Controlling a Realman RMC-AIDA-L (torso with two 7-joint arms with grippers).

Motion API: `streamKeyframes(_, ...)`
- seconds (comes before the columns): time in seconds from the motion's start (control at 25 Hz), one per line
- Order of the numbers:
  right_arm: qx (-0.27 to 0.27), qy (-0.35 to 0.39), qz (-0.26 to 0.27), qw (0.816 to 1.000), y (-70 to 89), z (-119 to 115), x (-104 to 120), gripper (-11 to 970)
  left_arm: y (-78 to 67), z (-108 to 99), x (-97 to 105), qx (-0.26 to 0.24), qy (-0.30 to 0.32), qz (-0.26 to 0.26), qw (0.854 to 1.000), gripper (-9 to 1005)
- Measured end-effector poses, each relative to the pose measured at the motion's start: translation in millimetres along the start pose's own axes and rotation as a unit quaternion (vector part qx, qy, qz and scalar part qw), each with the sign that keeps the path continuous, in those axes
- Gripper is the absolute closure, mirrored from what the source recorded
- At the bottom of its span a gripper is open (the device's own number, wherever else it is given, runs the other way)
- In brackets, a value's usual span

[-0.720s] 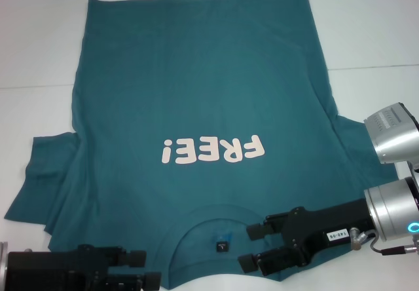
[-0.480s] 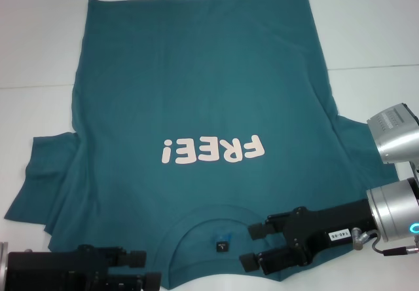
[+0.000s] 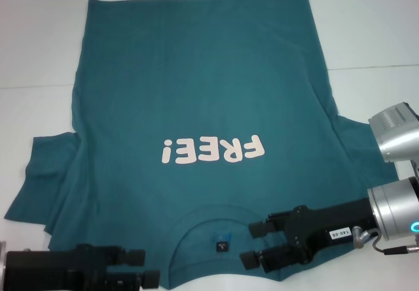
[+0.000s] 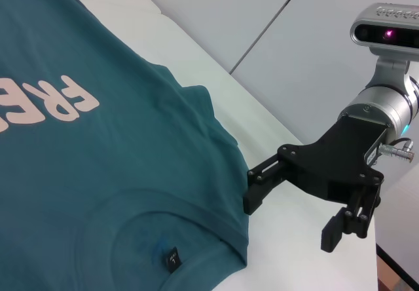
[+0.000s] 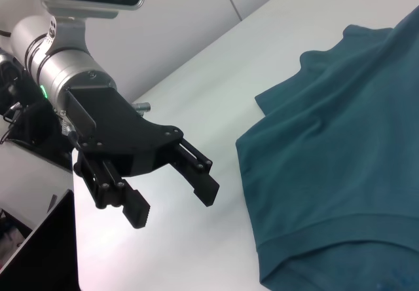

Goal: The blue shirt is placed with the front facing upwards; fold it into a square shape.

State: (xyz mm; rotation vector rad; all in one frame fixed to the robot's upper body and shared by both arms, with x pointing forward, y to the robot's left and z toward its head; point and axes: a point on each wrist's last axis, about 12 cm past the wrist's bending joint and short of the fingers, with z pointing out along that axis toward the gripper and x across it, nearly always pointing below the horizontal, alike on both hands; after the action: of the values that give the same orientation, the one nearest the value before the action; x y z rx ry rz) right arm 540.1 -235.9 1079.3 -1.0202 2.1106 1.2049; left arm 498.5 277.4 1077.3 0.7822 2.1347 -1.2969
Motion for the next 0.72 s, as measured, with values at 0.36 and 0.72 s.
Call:
streamKeyframes(0.36,0.027,-0.079,0.133,0.988,-9.8,-26.3,-10.9,91,19.2,-26.7,-25.3,-0.056,-0.112,-0.195,0.973,265)
streamKeyframes(0.72,0.028,-0.147,0.225,0.963,-16.6,-61.9,-21.5,91,40.7,-44.9,-32.8,-0.061,-0.236,-0.33,0.912,272)
